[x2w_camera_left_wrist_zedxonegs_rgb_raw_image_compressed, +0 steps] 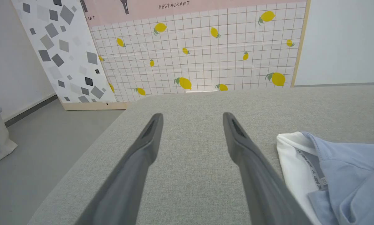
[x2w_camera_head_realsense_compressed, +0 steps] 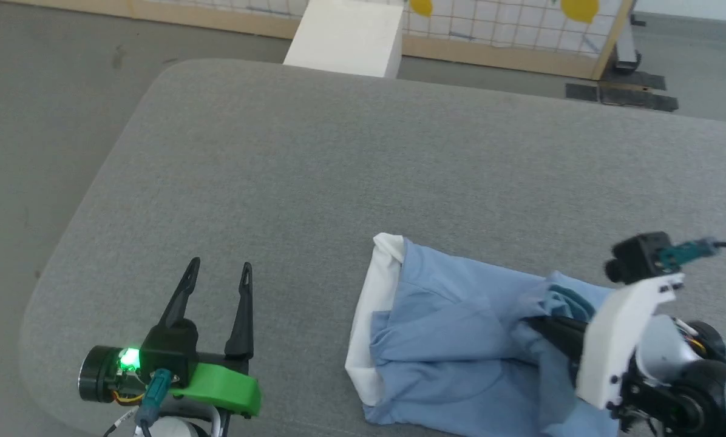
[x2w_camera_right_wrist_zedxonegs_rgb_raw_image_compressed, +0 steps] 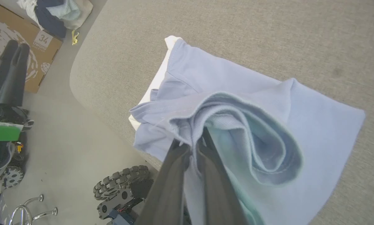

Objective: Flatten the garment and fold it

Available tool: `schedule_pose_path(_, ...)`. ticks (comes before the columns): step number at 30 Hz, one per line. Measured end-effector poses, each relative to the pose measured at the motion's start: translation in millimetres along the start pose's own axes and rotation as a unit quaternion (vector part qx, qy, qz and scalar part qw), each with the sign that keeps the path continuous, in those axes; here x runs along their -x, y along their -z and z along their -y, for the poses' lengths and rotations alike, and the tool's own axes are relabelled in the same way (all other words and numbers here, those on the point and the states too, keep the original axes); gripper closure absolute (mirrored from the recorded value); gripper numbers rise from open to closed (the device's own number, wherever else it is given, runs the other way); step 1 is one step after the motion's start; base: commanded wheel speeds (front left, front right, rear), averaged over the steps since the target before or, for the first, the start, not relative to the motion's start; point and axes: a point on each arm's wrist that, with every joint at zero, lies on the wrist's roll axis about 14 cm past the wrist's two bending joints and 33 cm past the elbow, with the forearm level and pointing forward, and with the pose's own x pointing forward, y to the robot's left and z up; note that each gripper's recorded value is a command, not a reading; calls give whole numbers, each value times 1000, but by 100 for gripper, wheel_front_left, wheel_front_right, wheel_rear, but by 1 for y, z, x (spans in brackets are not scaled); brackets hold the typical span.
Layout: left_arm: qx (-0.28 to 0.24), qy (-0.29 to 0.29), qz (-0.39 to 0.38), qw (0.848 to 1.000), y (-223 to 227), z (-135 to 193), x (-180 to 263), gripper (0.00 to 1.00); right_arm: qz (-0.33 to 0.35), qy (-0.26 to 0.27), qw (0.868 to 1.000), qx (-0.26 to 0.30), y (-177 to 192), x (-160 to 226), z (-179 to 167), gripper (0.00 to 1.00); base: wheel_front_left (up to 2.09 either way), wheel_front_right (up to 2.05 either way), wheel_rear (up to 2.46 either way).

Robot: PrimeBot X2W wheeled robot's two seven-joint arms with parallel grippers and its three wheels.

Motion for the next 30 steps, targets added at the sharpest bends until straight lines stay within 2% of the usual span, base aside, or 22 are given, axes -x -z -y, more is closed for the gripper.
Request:
schedule_pose_path(8,-1,-25,-12,1000,6,-14,4,0,-41,-83,994,60,-1,-40,-57,100,0,0,0)
schedule_pose_path(18,1,-51,-25,998,14,-25,5,0,-89,-116,986,83,19,-90,-78,100,0,0,0)
schedule_pose_path(19,2,-52,-27,998,15,-25,5,0,-87,-122,985,84,18,-93,-81,59,0,0,0)
schedule_pose_path(20,2,-54,-29,998,16,-26,5,0,-84,-128,984,86,17,-96,-85,0,0,0,0)
schedule_pose_path(26,2,-60,-37,998,21,-28,4,0,-68,-163,978,111,11,-109,-110,0,0,0,0)
schedule_pose_path(30,0,-58,-38,998,23,-27,3,0,-49,-162,978,123,2,-112,-113,0,0,0,0)
